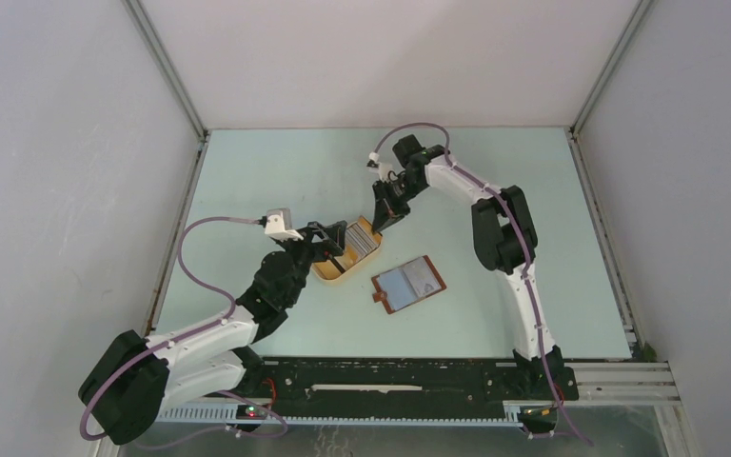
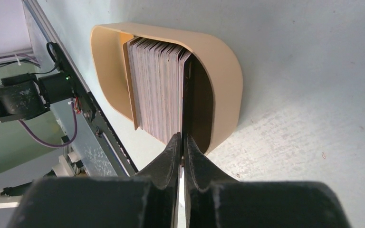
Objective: Put the credit cards into the card holder
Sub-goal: Pick up the credit card from the storage box.
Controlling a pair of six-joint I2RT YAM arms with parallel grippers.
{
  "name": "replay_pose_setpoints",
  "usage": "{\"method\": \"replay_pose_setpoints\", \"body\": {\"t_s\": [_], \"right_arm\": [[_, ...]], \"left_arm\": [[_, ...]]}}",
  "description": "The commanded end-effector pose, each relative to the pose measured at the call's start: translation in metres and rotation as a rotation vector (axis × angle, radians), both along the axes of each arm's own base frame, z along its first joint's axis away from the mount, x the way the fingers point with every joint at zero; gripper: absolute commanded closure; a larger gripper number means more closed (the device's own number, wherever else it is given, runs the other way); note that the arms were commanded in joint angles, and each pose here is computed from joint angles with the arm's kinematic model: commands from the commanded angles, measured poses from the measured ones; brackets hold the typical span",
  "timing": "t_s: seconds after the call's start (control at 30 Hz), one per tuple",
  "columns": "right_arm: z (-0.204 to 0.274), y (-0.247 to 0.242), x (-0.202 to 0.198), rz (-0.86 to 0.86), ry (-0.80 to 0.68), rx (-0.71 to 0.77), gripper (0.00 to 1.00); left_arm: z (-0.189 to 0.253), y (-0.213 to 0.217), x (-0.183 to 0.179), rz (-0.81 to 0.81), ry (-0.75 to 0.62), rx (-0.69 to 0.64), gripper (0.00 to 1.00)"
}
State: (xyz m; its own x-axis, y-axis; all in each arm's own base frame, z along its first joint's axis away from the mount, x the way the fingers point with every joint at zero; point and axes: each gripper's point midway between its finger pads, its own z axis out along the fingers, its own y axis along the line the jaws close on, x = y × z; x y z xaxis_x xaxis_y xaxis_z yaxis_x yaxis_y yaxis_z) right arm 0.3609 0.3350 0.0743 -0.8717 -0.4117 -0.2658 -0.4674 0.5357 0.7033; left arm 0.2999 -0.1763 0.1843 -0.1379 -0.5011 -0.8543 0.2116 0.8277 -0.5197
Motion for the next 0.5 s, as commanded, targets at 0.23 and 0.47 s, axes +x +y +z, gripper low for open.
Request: {"method": "replay_pose_setpoints", "body": {"t_s": [0.23, 0.47], "right_arm": [[0.021, 0.018, -0.006, 0.057, -0.044, 0.053, 0.7], [0.015, 0.019, -0.005, 0.051, -0.017, 0.062, 0.6]], "left_arm": [[0.005, 0.003, -0.002, 0.003, -0.026, -0.025, 0.08], [0.005, 0.002, -0.002, 0.0, -0.025, -0.024, 0.08]]}}
